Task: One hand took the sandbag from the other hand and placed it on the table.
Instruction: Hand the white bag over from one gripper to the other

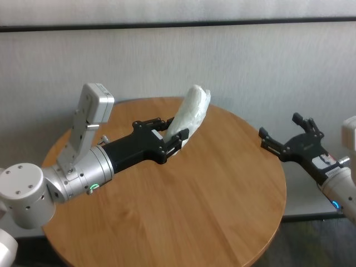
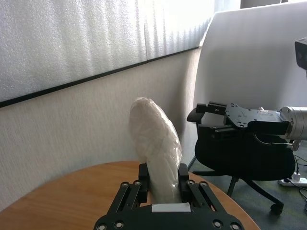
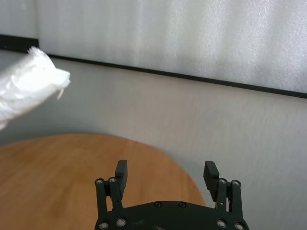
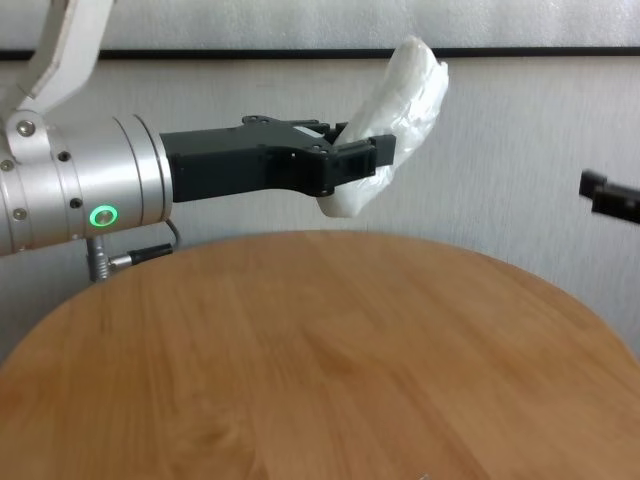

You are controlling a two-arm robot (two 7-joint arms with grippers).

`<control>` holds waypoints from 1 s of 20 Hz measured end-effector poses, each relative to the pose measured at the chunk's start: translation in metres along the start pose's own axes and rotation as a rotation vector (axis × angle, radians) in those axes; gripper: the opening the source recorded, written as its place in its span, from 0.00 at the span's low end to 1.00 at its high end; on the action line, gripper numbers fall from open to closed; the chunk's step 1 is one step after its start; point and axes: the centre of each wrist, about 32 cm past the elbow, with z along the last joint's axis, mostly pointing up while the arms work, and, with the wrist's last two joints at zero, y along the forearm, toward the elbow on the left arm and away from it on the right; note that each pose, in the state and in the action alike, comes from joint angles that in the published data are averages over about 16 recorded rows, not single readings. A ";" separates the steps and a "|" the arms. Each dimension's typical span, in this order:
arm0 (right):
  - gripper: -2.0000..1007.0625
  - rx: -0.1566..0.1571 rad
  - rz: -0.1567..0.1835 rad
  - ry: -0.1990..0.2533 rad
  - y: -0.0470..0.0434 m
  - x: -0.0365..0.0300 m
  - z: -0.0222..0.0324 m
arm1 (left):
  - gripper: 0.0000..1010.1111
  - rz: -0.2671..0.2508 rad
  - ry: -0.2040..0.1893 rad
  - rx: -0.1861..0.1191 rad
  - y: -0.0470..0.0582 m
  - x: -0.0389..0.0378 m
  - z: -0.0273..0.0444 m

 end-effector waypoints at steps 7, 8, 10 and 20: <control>0.99 0.033 0.079 0.228 0.0085 0.0025 0.0142 | 0.38 0.000 0.000 0.000 0.000 0.0000 0.0000; 0.99 0.032 0.091 0.269 0.0101 0.0030 0.0161 | 0.38 0.000 0.000 0.000 0.000 0.0000 0.0000; 0.99 0.026 0.116 0.353 0.0132 0.0040 0.0197 | 0.38 0.000 0.000 0.000 0.000 0.0000 0.0000; 0.99 0.011 0.256 0.838 0.0265 0.0095 0.0357 | 0.38 0.001 0.000 0.000 0.000 0.0000 0.0000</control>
